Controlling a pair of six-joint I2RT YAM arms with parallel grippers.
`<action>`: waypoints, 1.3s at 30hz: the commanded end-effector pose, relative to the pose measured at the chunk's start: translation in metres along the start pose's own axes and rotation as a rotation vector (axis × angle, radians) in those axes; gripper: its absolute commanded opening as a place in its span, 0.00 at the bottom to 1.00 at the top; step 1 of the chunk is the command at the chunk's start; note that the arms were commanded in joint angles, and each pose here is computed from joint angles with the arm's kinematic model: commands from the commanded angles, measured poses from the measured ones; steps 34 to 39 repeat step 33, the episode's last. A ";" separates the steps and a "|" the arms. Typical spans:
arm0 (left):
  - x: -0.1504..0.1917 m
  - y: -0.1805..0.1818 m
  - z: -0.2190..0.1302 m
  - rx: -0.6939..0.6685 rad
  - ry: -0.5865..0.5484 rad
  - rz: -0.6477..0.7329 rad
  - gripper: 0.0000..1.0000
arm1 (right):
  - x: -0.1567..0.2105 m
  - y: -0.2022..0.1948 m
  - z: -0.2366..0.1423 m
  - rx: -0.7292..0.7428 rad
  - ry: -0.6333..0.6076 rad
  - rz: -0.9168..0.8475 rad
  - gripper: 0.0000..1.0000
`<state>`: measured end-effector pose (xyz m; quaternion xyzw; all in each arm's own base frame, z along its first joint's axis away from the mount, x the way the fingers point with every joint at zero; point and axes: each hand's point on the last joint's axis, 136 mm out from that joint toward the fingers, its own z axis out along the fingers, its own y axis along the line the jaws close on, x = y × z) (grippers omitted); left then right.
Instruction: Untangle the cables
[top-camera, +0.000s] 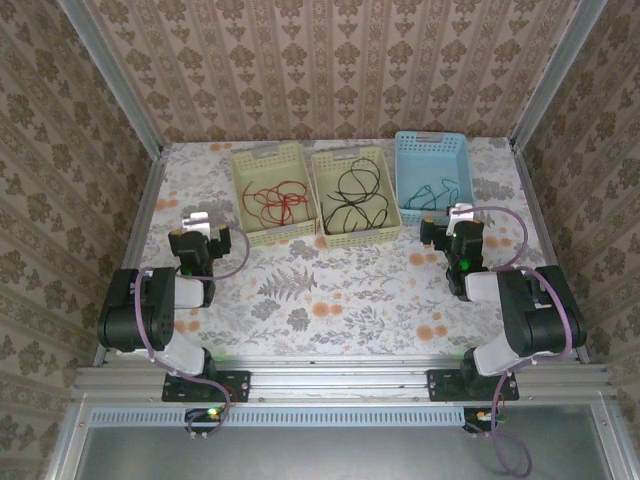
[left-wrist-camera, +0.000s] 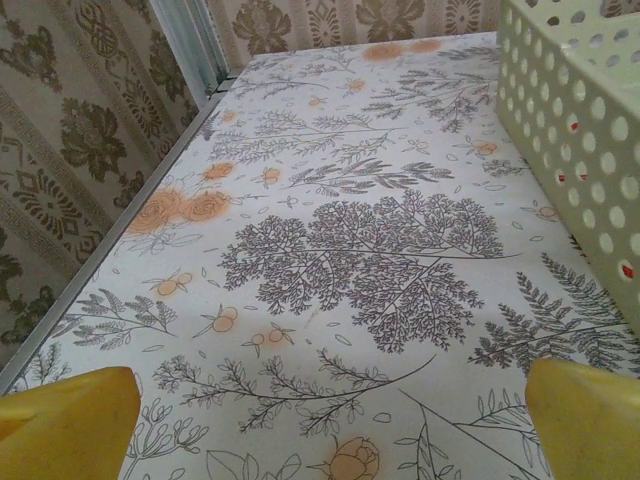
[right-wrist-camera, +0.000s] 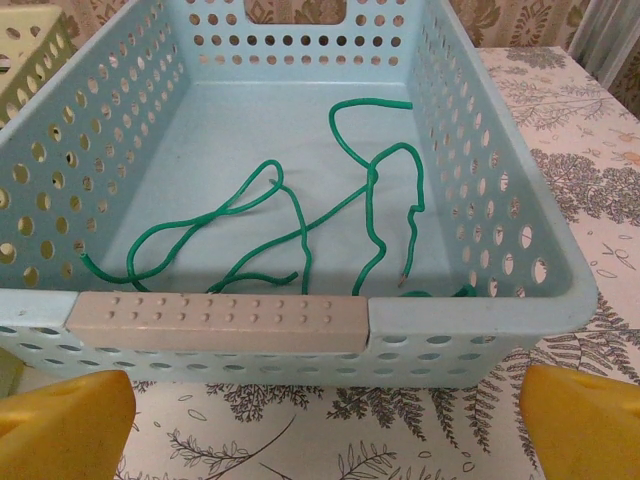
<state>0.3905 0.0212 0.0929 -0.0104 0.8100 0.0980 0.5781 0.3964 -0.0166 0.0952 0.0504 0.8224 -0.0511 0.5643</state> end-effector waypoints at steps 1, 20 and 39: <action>-0.007 -0.001 0.000 0.017 -0.036 -0.032 1.00 | -0.004 0.002 0.000 -0.013 -0.022 0.014 1.00; -0.007 0.000 0.000 0.015 -0.035 -0.033 1.00 | -0.004 0.008 0.001 -0.060 -0.015 0.003 1.00; -0.008 0.000 0.000 0.015 -0.036 -0.033 1.00 | -0.003 0.012 0.002 -0.114 -0.006 0.011 1.00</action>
